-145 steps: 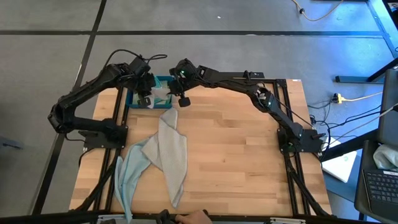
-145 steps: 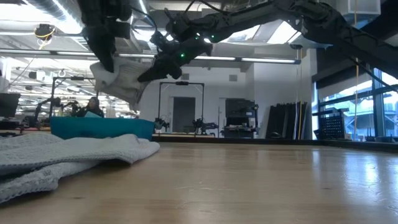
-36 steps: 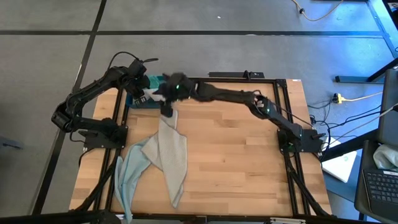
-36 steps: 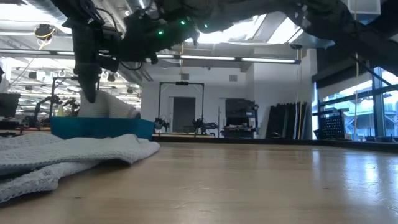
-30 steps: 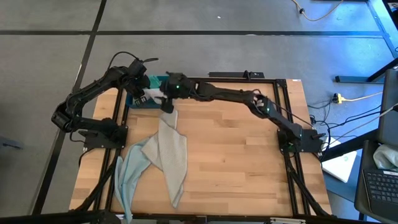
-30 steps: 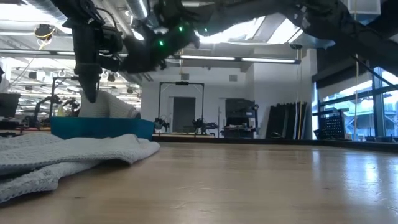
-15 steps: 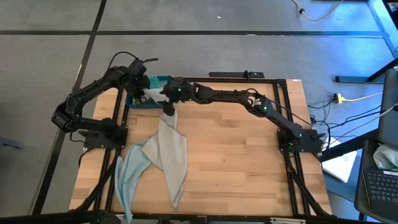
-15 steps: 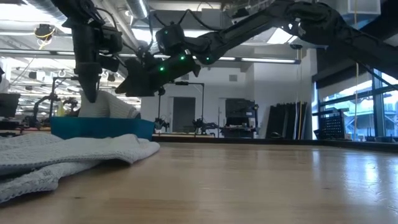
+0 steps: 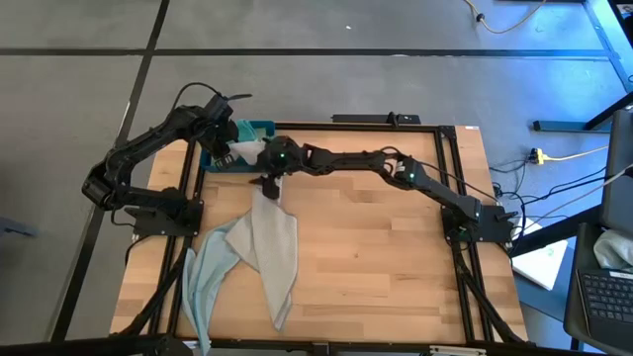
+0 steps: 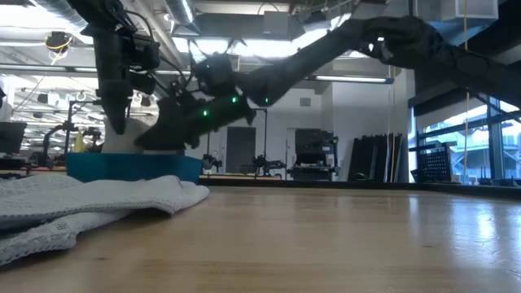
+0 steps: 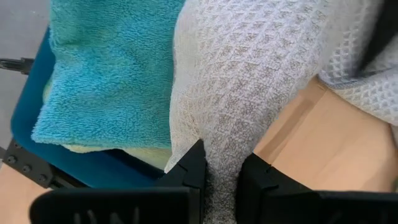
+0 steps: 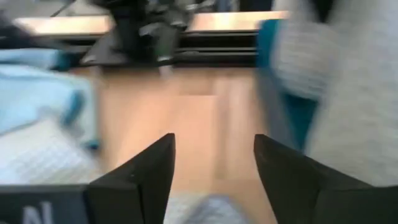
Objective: Fold microfiber towels
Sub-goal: Put the right gray towel into the blue bin
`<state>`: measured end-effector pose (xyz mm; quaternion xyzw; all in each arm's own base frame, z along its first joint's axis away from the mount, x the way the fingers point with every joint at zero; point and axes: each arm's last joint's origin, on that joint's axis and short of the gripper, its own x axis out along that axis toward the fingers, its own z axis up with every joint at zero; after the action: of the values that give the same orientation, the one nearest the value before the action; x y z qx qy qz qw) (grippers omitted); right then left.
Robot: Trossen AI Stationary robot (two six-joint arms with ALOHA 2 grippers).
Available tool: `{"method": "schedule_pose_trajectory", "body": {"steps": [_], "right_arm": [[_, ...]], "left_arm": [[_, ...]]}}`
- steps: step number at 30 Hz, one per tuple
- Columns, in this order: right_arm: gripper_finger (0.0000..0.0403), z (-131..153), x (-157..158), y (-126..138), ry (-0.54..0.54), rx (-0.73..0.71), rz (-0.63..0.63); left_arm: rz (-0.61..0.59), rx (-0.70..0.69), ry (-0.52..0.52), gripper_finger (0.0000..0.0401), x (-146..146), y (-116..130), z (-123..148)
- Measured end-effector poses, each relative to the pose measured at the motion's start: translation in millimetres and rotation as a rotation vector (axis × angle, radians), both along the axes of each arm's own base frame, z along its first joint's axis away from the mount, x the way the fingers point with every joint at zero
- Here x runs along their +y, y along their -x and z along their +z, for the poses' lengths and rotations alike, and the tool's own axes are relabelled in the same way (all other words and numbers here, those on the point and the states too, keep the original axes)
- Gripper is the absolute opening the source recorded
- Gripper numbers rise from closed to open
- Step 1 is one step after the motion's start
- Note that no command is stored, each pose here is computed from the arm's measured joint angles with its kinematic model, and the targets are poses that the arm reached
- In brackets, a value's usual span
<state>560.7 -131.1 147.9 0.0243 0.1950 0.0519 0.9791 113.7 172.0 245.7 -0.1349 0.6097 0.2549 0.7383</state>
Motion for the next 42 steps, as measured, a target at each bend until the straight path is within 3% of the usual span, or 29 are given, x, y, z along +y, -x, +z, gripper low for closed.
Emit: {"method": "schedule_pose_trajectory", "body": {"steps": [6,9,13,20,26,35,38,42], "right_arm": [[0.0183,5,-26,1,-0.045,-0.08,-0.296],[0.0173,8,-38,3,-0.063,-0.119,-0.356],[0.017,24,-41,2,-0.055,-0.168,-0.366],[0.017,20,-42,2,-0.056,-0.152,-0.362],[0.017,22,-40,2,0.041,-0.142,-0.352],[0.017,26,-41,2,0.053,-0.167,-0.36],[0.017,25,-40,2,0.047,-0.157,-0.341],[0.017,25,-38,2,0.02,-0.157,-0.267]], "left_arm": [[0.004,0.026,0.032,0.0041,-3,2,-1],[0.006,0.059,0.035,0.0041,-4,4,-1],[0.011,0.091,0.012,0.0041,-4,5,-1],[-0.002,0.156,-0.053,0.0041,-1,6,0],[-0.004,0.144,-0.065,0.0041,1,5,0],[-0.097,0.18,-0.138,0.0042,5,3,1],[-0.106,0.133,-0.138,0.0056,7,1,2],[-0.093,0.107,-0.135,0.0105,7,0,2]]}}
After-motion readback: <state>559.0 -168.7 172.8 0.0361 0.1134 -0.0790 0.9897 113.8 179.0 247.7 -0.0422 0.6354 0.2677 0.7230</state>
